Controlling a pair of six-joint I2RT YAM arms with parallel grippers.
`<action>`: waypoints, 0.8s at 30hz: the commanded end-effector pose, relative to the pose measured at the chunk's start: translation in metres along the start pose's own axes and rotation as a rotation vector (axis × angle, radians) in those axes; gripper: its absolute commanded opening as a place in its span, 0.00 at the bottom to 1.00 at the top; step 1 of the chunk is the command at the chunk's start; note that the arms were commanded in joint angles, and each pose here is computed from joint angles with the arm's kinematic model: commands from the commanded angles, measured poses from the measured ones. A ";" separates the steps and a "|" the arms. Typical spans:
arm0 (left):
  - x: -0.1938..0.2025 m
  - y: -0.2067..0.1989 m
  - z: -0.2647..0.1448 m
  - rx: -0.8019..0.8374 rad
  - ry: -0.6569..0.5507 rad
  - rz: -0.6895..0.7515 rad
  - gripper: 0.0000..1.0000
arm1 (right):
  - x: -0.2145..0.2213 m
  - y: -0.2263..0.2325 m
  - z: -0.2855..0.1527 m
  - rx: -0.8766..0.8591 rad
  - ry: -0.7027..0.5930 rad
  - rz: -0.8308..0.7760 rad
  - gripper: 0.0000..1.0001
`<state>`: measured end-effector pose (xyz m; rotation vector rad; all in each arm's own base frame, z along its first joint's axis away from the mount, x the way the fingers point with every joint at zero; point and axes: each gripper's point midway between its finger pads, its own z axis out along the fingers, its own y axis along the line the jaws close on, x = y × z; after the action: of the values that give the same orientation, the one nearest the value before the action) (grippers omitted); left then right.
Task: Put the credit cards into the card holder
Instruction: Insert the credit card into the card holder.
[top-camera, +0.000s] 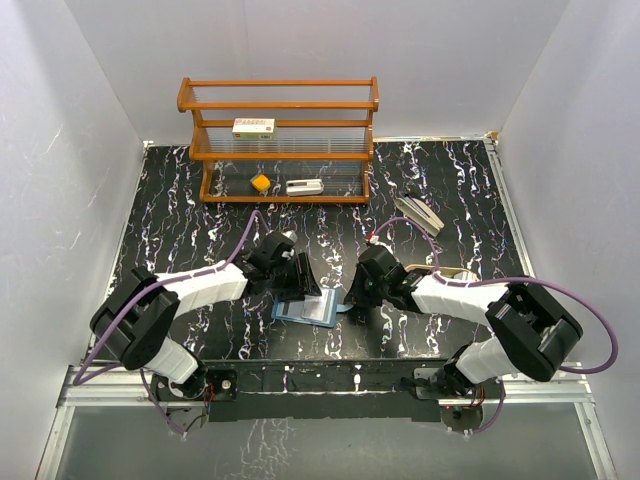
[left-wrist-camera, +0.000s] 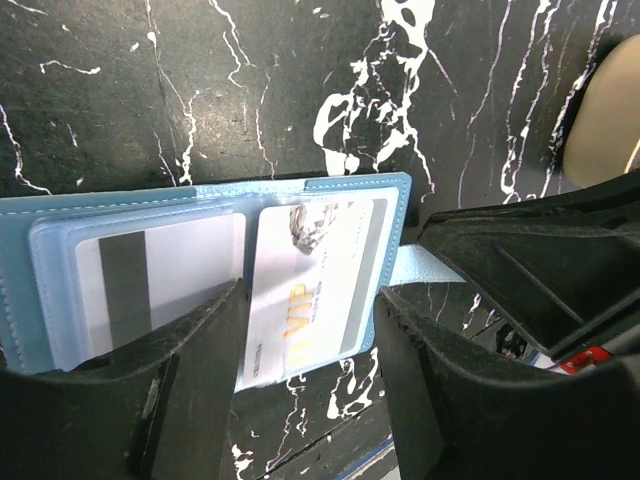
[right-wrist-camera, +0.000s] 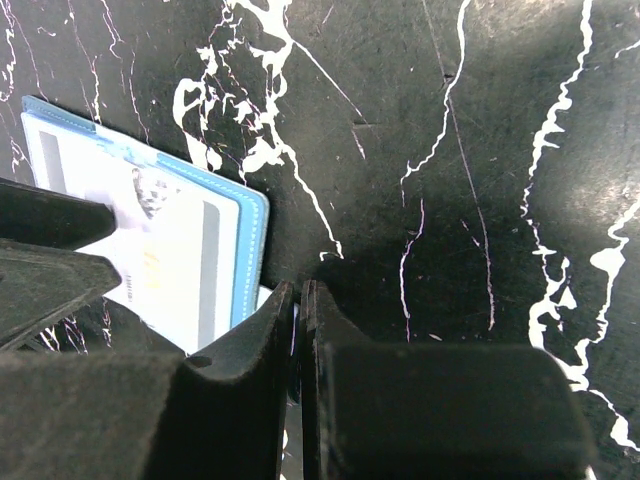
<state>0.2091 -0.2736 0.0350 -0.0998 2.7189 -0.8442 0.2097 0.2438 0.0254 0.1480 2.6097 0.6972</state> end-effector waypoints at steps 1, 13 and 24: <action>-0.013 -0.017 -0.016 0.038 -0.053 0.042 0.53 | -0.008 0.009 -0.002 -0.030 -0.034 -0.015 0.00; -0.004 -0.012 -0.004 0.050 -0.013 0.030 0.54 | -0.008 0.010 -0.001 -0.035 -0.036 -0.015 0.00; 0.007 -0.006 0.006 0.052 0.031 -0.001 0.54 | -0.006 0.010 0.001 -0.037 -0.027 -0.014 0.00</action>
<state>0.2110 -0.2815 0.0368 -0.0816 2.6985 -0.9007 0.2092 0.2439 0.0250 0.1463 2.6120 0.6980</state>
